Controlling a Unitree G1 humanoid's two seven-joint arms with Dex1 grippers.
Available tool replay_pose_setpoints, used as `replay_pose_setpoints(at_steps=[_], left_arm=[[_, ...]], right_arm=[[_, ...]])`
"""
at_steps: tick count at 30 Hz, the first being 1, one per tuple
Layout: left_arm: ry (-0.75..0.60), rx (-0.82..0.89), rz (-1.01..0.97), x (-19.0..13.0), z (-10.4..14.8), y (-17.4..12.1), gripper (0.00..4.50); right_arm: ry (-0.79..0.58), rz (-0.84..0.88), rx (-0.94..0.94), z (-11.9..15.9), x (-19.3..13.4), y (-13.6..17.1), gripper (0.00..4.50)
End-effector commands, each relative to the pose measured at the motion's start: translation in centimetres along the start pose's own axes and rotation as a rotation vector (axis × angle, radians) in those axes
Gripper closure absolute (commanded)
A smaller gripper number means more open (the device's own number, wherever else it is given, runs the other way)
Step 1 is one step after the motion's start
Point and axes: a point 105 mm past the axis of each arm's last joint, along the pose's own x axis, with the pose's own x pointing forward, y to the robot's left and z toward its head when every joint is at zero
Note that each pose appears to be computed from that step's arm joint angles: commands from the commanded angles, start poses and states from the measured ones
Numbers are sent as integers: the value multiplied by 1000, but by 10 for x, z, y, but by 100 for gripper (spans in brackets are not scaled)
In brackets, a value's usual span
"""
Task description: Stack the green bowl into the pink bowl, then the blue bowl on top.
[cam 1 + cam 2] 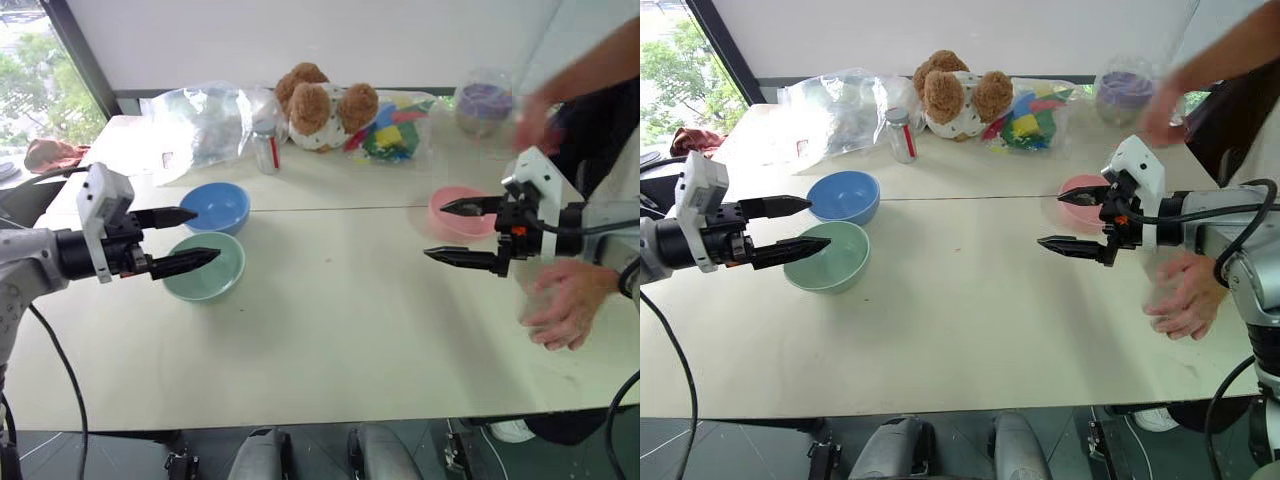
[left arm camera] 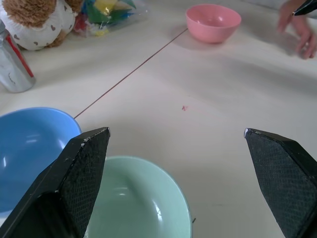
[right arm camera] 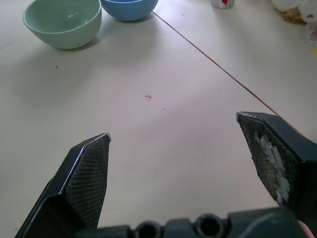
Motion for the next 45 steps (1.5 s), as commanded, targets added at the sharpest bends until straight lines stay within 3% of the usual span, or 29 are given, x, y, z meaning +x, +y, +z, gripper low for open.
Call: replay_pose_setpoints(at_steps=[1,26,33,44,45], left_arm=[[-40,61,24,-1,14,2,0],[-87,85,-15,14,21,-4,0],[-101,85,-33,21,23,-6,0],[-106,95,-6,20,22,-8,0],[-104,94,-1,19,21,-8,0]], right_arm=[[-1,-62,-55,6,-2,-12,7],[118,-190,6,-12,6,-35,7],[253,-346,58,-47,32,-81,7],[404,-290,134,-105,64,-94,7],[401,-298,138,-105,65,-97,30]])
